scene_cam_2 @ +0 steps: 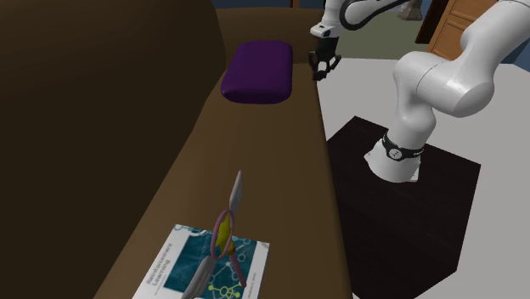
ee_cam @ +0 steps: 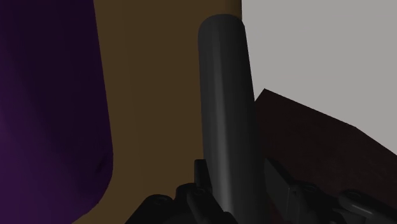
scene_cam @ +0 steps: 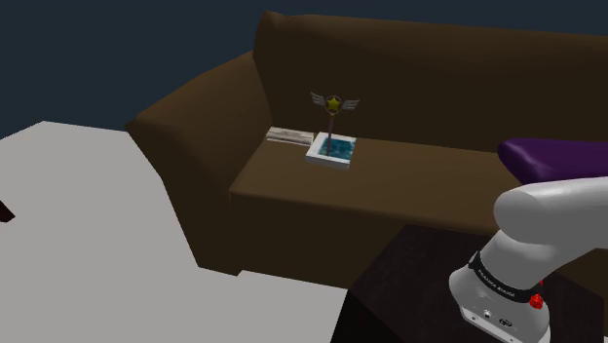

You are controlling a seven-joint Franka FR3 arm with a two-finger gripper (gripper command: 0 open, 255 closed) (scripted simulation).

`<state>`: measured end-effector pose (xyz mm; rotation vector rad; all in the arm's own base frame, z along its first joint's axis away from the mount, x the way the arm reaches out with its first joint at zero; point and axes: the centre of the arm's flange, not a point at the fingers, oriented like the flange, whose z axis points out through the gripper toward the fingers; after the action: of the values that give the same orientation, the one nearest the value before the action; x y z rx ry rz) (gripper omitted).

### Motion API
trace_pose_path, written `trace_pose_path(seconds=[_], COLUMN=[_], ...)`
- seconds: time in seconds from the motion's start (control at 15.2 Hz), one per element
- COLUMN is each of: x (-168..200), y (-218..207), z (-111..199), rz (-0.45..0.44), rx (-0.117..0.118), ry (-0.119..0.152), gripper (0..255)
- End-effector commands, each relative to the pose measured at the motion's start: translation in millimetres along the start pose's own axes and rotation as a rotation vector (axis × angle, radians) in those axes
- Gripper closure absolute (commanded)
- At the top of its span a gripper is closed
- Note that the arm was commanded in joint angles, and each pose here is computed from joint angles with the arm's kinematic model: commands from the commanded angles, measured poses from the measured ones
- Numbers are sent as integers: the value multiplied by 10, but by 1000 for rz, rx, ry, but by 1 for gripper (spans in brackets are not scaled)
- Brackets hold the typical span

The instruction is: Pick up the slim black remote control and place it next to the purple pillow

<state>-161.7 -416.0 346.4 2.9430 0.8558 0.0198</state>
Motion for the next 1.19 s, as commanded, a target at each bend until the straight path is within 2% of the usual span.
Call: trace_pose_path(seconds=[0.0,1.12], x=[1,9], y=[-9,-74], z=[113,955], rz=[0,0], rx=[0,0], ry=[0,0], gripper=[255,255])
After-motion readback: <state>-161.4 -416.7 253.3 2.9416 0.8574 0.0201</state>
